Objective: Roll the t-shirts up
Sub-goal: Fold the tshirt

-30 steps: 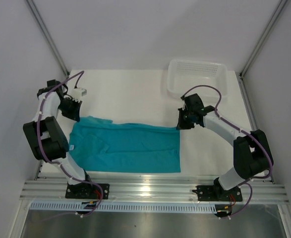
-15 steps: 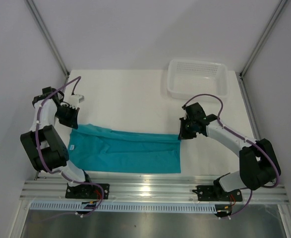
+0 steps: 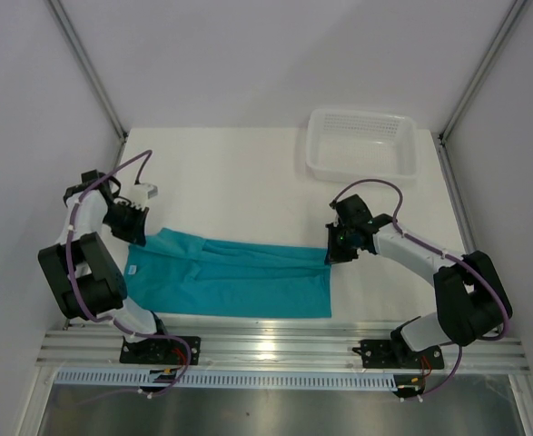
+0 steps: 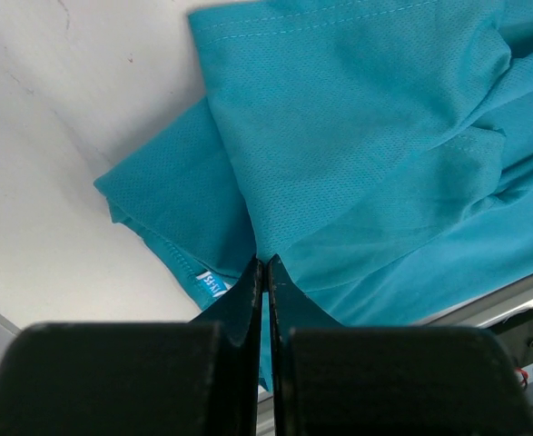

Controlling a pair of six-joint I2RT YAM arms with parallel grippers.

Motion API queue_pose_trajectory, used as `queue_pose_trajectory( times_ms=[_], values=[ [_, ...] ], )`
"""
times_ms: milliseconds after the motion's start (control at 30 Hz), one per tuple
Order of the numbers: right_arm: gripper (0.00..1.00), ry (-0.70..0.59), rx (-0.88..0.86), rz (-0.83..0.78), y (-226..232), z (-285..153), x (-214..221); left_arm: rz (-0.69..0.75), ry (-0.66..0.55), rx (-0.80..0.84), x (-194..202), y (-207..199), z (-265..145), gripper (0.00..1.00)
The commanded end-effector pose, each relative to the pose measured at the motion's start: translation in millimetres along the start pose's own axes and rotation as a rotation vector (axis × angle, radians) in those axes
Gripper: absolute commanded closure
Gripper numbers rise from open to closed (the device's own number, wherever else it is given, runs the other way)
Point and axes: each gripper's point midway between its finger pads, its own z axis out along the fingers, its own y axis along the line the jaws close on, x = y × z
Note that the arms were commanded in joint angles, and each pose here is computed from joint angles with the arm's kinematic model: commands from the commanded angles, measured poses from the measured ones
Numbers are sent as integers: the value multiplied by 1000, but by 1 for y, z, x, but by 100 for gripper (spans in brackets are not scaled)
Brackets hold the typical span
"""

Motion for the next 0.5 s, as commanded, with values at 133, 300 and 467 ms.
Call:
queue_pose_trajectory(
  times_ms=[133,300,467],
  values=[
    [100,-13,-1,7,2,2,-4,-6,-13,-18,2,14,1,99],
    [100,-69,30,11,4,-2,-38,-28,-78,-46,-16,21,-7,99],
    [100,-120,35,-18,8,-1,-87,-48,-205,-94,-61,38,-31,99]
  ],
)
